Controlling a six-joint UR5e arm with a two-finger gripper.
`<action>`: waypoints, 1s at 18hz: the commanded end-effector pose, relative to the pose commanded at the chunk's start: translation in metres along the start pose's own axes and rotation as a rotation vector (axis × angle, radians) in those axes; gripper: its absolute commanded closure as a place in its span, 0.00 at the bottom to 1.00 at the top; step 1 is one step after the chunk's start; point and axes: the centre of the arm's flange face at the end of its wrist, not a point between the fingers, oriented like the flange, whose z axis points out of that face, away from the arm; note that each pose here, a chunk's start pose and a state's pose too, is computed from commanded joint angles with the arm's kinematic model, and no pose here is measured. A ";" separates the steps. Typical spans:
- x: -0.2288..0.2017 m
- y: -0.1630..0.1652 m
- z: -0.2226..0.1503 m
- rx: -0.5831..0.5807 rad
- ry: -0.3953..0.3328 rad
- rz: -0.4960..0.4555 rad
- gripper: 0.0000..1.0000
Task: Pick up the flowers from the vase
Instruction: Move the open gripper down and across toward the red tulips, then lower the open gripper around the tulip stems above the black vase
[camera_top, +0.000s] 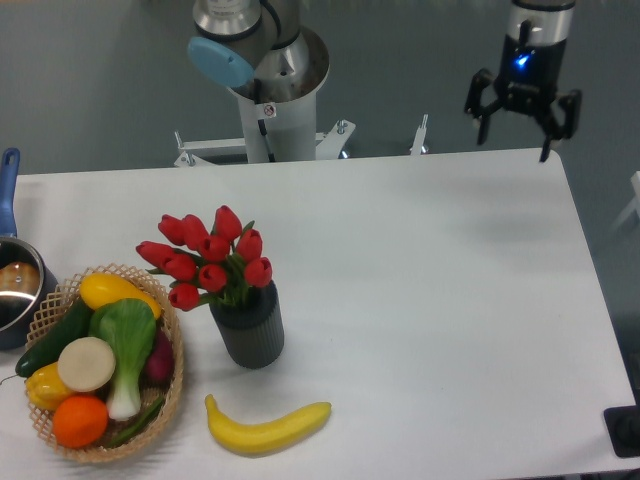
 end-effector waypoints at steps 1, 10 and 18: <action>0.003 -0.002 0.004 0.041 0.004 -0.003 0.00; 0.025 -0.023 0.029 0.291 0.042 -0.025 0.00; 0.052 -0.078 0.060 0.445 0.135 0.029 0.00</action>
